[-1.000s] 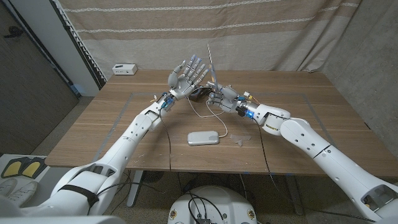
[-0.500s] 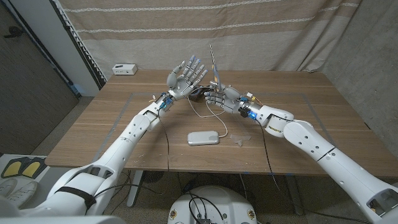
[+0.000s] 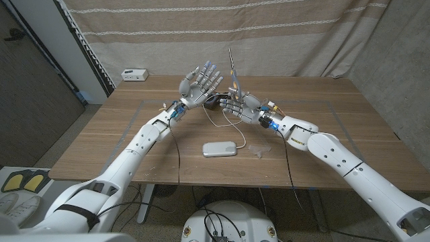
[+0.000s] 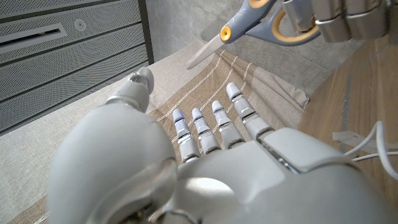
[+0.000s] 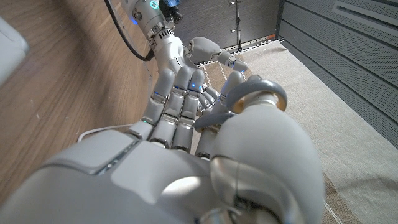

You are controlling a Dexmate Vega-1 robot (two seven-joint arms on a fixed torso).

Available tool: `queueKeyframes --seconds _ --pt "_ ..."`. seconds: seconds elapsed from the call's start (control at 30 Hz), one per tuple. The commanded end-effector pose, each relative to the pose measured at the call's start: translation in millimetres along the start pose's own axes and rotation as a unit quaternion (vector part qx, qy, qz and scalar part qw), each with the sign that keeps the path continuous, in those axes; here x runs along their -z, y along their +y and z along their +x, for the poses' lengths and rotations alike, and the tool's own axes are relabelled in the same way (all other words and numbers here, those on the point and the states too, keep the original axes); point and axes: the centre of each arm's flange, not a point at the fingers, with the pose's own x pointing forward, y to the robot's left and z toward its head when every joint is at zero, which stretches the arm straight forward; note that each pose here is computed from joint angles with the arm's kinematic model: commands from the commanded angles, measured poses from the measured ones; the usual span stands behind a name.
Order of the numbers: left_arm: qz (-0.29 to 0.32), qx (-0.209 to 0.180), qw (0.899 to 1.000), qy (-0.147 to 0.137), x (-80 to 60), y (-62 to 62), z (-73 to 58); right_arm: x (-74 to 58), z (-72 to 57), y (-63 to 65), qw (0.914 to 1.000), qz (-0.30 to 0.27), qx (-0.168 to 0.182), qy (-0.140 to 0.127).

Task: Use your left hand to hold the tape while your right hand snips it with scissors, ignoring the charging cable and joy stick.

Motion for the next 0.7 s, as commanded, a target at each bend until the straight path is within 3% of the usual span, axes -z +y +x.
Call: queueKeyframes --seconds 0.03,0.43,0.7 --pt "-0.004 -0.005 1.000 0.003 1.5 0.4 -3.0 4.0 -4.3 -0.5 0.9997 0.023 -0.006 -0.008" --pt "-0.007 -0.005 1.000 0.003 3.9 1.5 -3.3 3.1 -7.5 1.4 0.9985 0.036 -0.027 -0.032" --pt "-0.008 -0.007 1.000 0.003 5.5 2.1 -4.5 3.9 -10.5 3.1 0.9981 0.046 -0.022 -0.034"
